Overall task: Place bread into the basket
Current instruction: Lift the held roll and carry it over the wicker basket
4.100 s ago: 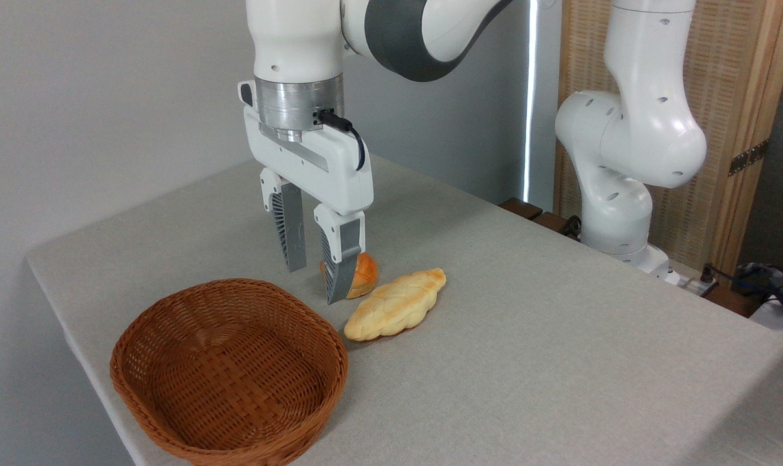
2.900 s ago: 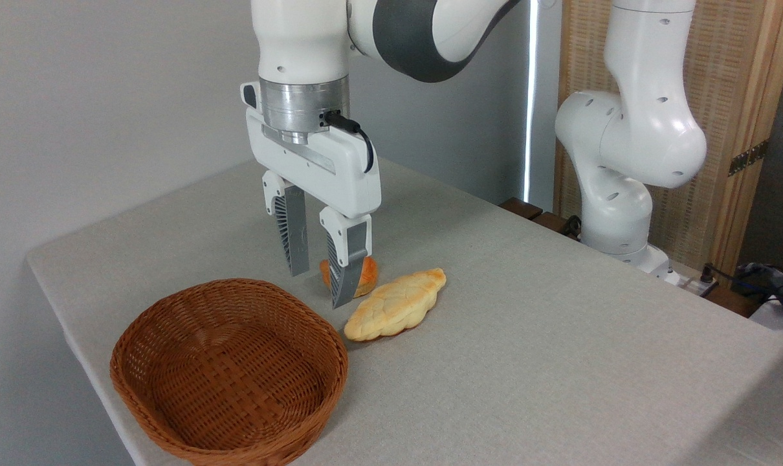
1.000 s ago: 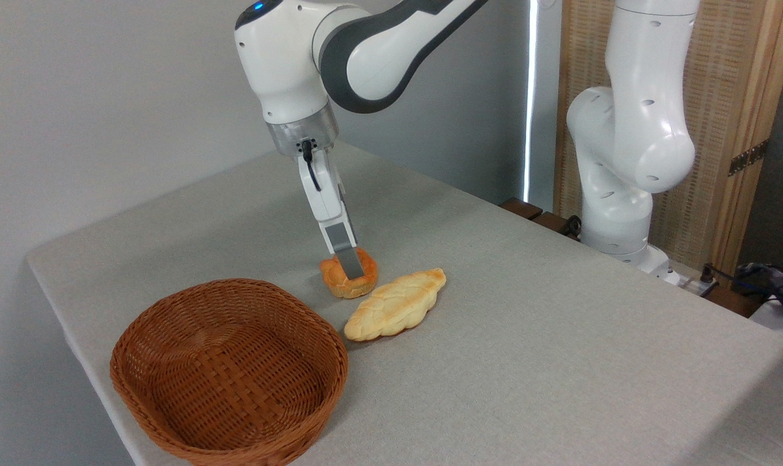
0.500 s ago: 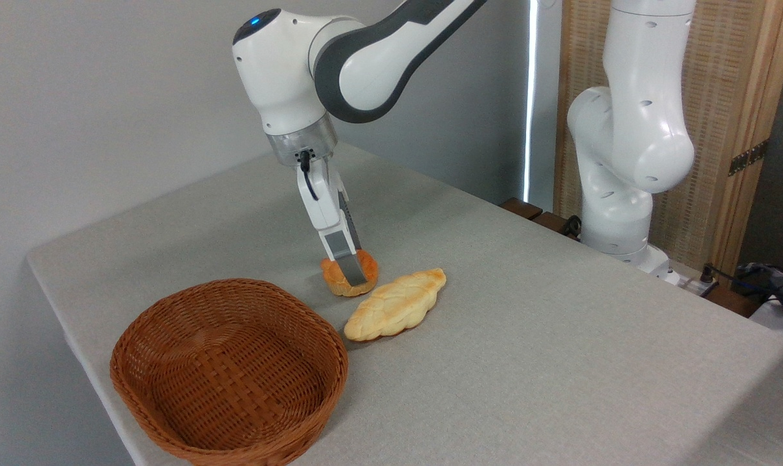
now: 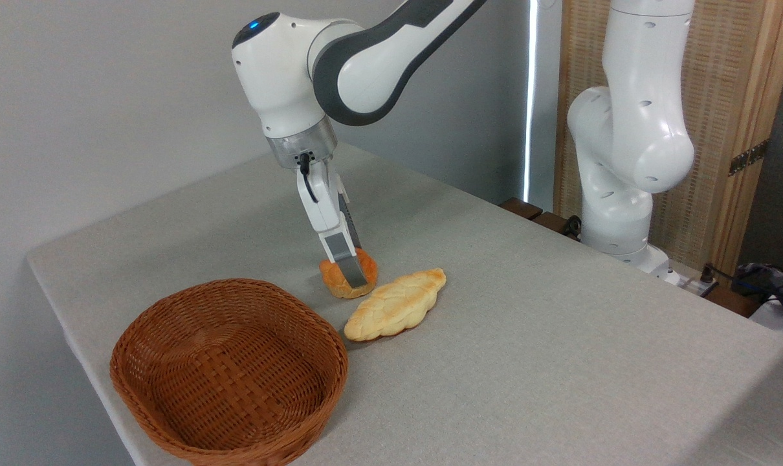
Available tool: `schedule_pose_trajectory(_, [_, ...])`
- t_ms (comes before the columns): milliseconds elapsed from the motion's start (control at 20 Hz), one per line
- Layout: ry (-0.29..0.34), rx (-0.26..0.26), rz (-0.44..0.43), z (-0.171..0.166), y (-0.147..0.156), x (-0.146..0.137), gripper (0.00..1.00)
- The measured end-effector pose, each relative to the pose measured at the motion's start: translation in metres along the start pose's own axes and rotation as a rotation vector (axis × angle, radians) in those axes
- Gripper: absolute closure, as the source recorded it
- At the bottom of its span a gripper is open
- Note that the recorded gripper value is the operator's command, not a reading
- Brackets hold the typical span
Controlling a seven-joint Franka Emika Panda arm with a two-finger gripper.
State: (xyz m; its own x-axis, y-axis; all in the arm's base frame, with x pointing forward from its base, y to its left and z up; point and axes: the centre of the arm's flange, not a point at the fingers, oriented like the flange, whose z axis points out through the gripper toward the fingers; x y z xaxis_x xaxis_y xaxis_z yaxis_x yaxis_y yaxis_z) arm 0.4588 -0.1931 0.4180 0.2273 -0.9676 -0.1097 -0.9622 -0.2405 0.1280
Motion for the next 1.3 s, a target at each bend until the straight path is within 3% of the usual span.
schedule_pose_trajectory(600, [0.004, 0.006, 0.000, -0.003, 0.000, 0.000, 0.56])
schedule_pose_trajectory(850, [0.040, 0.052, -0.006, -0.032, -0.005, 0.001, 0.55])
schedule_pose_trajectory(1100, [0.103, 0.116, -0.108, -0.075, -0.019, -0.011, 0.55])
schedule_pose_trajectory(1300, [0.159, 0.163, -0.213, -0.109, -0.051, -0.054, 0.55])
